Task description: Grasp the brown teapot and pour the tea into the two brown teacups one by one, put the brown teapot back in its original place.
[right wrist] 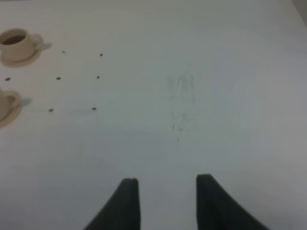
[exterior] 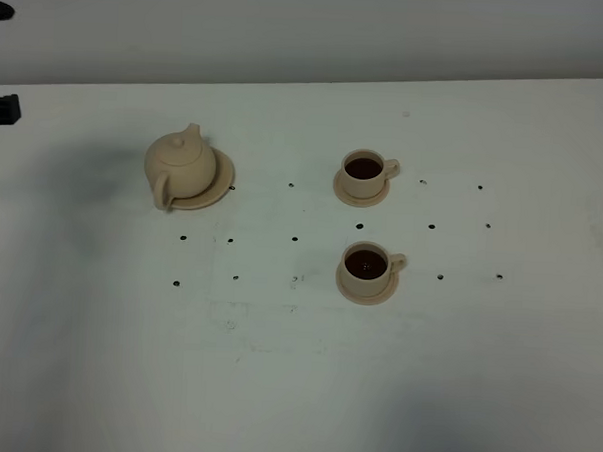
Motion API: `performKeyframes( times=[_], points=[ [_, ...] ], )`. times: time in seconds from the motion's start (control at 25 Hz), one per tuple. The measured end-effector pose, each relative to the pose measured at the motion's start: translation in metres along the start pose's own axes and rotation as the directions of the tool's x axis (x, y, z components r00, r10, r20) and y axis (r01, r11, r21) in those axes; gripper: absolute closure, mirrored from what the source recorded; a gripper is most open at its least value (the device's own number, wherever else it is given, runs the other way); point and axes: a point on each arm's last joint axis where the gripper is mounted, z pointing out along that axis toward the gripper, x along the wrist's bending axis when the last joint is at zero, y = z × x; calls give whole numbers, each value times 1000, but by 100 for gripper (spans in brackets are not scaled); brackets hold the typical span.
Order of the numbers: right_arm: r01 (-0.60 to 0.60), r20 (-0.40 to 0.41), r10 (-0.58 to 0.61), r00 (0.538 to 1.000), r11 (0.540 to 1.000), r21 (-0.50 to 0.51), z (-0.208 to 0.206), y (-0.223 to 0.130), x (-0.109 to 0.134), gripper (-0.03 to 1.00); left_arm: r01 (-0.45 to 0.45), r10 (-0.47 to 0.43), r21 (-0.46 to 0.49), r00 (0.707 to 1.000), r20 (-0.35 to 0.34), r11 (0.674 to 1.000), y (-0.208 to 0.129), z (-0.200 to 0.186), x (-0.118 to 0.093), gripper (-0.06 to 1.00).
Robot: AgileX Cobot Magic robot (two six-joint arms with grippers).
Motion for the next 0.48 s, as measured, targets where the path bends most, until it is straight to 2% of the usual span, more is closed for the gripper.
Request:
performKeyframes(
  times=[0.16, 0.48],
  points=[
    [-2, 0, 2, 1000, 1000, 0, 0, 0, 0, 66, 8, -9, -54, 1000, -18, 999, 12, -19, 5, 62],
    [-3, 0, 3, 1000, 1000, 0, 0, 0, 0, 66, -25, 25, -9, 1000, 0, 1000, 14, -39, 5, 62]
  ],
)
